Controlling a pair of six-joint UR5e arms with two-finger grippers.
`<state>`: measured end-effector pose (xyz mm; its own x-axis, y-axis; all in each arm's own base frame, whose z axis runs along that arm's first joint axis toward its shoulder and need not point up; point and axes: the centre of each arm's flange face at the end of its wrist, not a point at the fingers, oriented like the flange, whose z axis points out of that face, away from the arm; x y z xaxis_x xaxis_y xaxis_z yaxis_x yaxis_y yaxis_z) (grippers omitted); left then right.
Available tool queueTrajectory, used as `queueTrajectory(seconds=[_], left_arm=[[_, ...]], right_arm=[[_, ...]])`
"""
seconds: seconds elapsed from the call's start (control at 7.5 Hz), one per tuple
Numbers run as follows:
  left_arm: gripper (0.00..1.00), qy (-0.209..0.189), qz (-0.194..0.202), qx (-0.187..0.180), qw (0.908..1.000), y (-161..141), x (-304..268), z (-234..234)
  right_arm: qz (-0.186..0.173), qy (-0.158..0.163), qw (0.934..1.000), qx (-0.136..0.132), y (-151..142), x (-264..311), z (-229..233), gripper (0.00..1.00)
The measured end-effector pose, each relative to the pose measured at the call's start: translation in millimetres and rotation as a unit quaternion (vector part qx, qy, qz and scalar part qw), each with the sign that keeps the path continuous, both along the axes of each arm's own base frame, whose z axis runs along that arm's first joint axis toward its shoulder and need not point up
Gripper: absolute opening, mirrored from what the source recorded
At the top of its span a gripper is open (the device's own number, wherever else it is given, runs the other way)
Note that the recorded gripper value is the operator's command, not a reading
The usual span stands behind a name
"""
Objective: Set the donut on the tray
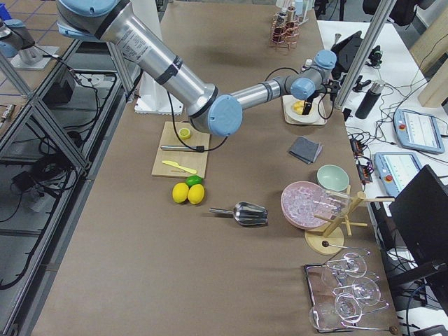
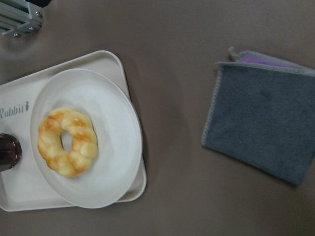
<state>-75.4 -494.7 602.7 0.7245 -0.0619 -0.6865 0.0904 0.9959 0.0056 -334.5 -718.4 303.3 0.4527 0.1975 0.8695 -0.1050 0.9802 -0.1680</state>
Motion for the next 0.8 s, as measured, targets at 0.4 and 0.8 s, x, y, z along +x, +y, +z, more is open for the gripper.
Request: queueTrajectory(seconds=[0.4,0.8], left_arm=[[0.98,-0.001,0.001,-0.001,1.0,0,0,2],[0.98,-0.002,0.001,-0.002,1.0,1,-1,3]], right_arm=[[-0.014,-0.009,0.9996,0.021,45,71,75,1.0],[-0.025,-0.01,0.9964,0.081,103,186,167,1.0]])
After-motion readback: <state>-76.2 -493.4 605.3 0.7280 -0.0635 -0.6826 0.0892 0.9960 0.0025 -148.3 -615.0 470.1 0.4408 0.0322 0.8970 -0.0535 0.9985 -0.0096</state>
